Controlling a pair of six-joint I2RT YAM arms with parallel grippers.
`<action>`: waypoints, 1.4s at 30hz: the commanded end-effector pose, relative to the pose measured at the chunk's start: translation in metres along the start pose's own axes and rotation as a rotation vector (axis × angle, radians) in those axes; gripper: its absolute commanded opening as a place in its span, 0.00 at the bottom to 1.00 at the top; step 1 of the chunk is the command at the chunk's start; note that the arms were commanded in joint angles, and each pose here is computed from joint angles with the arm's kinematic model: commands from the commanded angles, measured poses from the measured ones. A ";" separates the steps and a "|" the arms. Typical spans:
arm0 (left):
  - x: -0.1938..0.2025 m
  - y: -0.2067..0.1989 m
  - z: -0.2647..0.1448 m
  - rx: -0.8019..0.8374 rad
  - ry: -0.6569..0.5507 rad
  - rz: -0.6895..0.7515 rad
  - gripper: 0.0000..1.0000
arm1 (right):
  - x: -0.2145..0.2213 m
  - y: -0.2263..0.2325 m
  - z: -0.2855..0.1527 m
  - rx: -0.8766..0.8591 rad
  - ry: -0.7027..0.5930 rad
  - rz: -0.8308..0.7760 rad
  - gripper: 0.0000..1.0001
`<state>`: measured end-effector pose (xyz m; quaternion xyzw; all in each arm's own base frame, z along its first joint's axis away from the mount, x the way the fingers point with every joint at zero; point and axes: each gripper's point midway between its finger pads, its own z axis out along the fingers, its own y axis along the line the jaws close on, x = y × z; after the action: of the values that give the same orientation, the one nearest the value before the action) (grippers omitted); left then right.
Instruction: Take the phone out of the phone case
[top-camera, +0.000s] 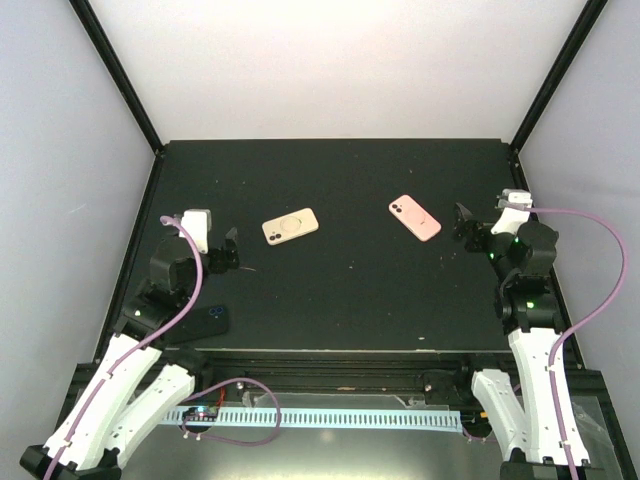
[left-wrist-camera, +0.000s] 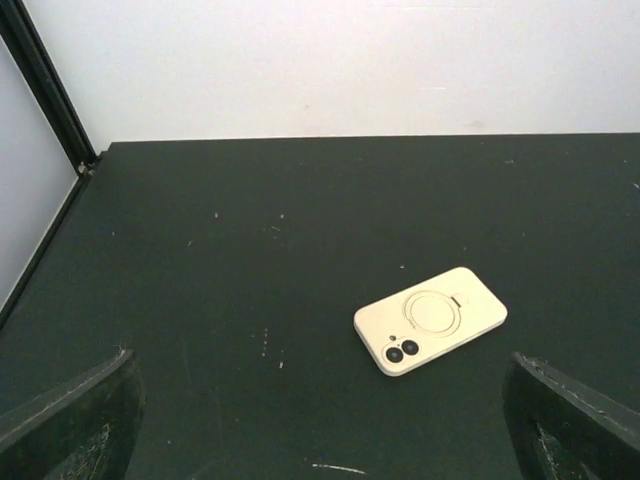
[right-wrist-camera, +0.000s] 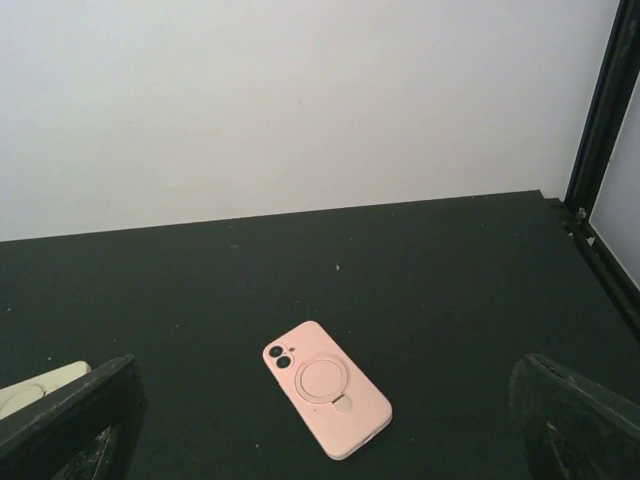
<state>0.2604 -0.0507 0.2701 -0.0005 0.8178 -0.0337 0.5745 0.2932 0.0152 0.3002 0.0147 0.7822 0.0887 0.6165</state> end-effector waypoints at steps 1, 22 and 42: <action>0.012 -0.001 0.003 0.020 0.048 -0.027 0.99 | -0.007 -0.001 0.000 0.020 -0.057 0.012 1.00; 0.152 0.001 0.015 -0.143 0.597 -0.497 0.99 | 0.063 0.037 0.001 -0.236 0.119 -0.265 1.00; 0.220 0.098 0.000 -0.710 0.571 -1.089 0.99 | 0.081 0.064 -0.014 -0.415 0.130 -0.384 1.00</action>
<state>0.1918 0.0269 0.0619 -0.5289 0.8216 -0.0310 0.2105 0.2561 0.0829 0.2419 -0.2406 0.7798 0.1335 0.5623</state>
